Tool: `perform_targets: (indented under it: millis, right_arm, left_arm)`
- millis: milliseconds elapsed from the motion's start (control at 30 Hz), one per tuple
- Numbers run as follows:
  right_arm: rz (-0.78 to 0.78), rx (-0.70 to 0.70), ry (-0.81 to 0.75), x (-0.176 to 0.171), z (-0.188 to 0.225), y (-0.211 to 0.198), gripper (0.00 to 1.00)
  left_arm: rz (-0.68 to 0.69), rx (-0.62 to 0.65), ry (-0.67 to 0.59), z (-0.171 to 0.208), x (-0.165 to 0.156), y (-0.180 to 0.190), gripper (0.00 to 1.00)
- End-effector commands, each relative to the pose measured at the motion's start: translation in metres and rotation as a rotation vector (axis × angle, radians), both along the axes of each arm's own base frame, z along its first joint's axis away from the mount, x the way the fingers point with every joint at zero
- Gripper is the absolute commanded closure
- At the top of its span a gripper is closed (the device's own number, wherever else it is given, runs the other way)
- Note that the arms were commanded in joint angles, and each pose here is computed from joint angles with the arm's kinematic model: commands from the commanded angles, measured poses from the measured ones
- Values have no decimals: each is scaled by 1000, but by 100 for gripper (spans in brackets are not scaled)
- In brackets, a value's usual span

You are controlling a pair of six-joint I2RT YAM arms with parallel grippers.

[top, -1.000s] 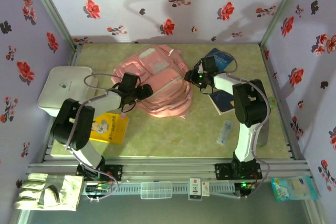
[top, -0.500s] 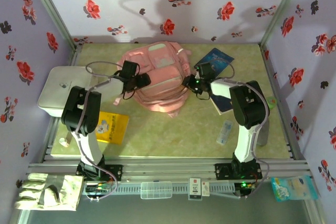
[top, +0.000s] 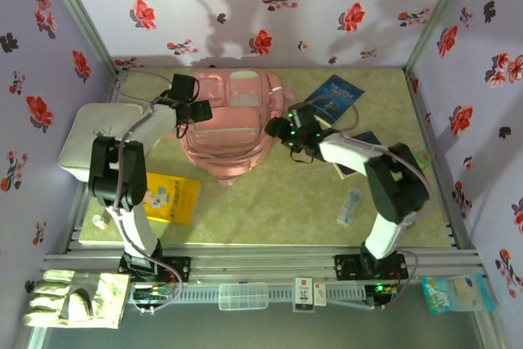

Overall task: Pack the student bag
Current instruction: Rotate the student bag at the center of the table, then unzip the student bag at the center of the table.

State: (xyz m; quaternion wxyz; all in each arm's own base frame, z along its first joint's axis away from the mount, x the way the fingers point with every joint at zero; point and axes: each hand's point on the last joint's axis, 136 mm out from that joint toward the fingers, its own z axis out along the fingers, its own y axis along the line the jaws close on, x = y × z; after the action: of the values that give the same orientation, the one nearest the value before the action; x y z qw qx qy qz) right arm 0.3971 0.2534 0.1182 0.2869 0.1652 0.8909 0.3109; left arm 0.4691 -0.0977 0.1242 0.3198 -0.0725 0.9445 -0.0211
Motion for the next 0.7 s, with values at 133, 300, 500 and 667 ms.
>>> perform_targets:
  millis: [133,300,500,667]
  right_arm:
    - [-186,-348,-226,1,57,-98,1]
    - [-205,-400,-225,1,70,-125,1]
    - [-287,-373,-275,1,76,-148,1]
    - [-251,-336,-225,-1,63,-151,1]
  left_arm:
    - [-385,170,-21,47,-38,-69,0]
    - [-511,183,4,37,-53,-126,0]
    - [-552,212,95,10,-61,-177,23]
    - [-547,303,101,-3,-60,-190,31]
